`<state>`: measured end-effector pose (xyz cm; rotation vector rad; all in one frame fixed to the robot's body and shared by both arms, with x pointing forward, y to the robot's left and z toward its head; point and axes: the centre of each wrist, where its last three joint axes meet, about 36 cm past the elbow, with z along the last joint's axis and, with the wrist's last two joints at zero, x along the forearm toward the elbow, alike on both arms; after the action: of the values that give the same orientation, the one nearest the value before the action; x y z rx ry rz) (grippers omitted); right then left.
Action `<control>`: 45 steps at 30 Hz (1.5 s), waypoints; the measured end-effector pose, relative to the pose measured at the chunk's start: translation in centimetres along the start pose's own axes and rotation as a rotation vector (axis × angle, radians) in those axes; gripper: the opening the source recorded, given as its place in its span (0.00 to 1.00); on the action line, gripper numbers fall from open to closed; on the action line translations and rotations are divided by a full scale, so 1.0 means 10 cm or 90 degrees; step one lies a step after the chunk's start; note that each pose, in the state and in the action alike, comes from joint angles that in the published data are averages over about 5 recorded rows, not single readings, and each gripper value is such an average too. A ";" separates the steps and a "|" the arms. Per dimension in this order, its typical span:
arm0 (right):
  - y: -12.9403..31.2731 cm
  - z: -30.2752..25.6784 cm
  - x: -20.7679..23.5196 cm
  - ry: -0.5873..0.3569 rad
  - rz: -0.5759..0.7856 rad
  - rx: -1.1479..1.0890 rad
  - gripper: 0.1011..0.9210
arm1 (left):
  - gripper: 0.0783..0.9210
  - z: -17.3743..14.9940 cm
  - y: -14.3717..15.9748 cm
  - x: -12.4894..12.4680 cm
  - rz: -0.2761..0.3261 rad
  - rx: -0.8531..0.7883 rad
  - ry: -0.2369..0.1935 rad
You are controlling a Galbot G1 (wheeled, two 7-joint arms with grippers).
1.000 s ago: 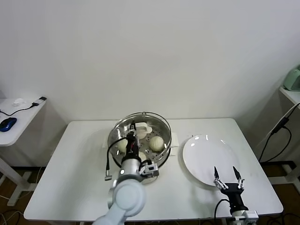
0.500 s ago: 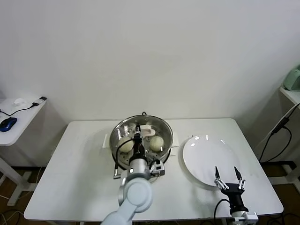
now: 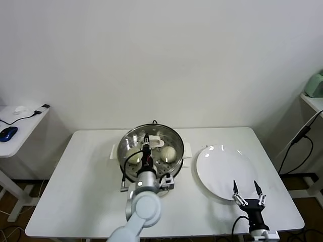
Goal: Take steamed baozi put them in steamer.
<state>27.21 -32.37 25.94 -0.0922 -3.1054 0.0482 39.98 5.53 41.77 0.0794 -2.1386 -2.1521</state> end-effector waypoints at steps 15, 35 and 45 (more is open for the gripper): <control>0.03 0.00 -0.02 -0.003 -0.011 -0.001 0.88 | 0.36 0.06 0.01 0.07 -0.001 0.006 -0.010; 0.13 0.01 -0.04 0.017 -0.031 -0.006 0.88 | 0.88 0.37 0.39 0.53 -0.017 0.127 -0.079; 0.12 -0.08 -0.01 0.015 -0.036 -0.018 0.88 | 0.88 1.18 0.53 0.39 -0.054 0.339 -0.080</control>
<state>27.42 -31.12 26.73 -0.0065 -3.0843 0.0025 35.02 16.76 47.31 0.0788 -2.7698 -1.6003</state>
